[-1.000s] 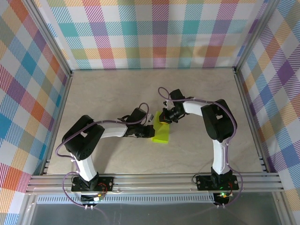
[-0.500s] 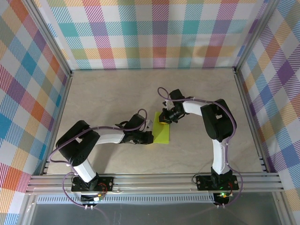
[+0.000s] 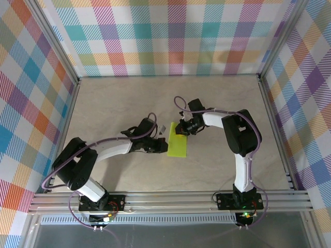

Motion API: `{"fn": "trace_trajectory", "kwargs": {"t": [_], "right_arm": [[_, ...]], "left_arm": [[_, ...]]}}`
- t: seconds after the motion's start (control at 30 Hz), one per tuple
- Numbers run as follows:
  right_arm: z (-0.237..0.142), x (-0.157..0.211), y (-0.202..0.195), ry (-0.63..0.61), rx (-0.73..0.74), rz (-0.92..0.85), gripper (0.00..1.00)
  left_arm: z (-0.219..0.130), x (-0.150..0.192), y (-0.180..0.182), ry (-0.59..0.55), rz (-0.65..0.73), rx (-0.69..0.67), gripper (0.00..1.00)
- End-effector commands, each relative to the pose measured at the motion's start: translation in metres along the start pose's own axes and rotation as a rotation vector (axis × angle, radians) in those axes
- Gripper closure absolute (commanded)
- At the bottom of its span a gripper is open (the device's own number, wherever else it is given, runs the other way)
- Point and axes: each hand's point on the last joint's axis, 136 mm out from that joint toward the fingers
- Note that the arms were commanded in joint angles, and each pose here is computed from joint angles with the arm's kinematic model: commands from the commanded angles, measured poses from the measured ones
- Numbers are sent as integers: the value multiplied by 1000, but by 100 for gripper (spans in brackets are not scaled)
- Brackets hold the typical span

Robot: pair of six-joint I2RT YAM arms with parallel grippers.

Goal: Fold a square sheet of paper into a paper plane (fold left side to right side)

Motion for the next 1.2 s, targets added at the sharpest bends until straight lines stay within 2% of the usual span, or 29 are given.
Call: {"fn": "trace_trajectory", "kwargs": {"t": [0.0,0.2,0.4,0.67,0.77,0.93,1.17], "right_arm": [[4,17,-15,34,60,-4,100],[5,15,-13,28,45,-1,100],[-4,2,1,-3,22,-18,100],[-38,-17,34,-85,-7,-69,97],[-49,-8,40,-94,-6,-62,97],[-52,29,48,-79,-47,1,100],[-32,75,57,-13,-87,41,100]], "left_arm": [[18,-6,3,41,30,-6,100],[39,-12,17,65,31,-62,100],[52,3,33,106,7,-129,100],[50,27,60,106,-123,-208,100],[47,29,61,77,-152,-205,100],[48,27,52,53,-168,-178,100],[48,26,51,48,-168,-180,100]]}}
Point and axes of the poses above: each hand's point on the last joint's axis, 136 mm out from that joint toward the fingers, its own z axis out along the fingers, its own y axis along the line the jaws close on, x = y × z, and after that the axes turned 8 degrees about -z, right-handed
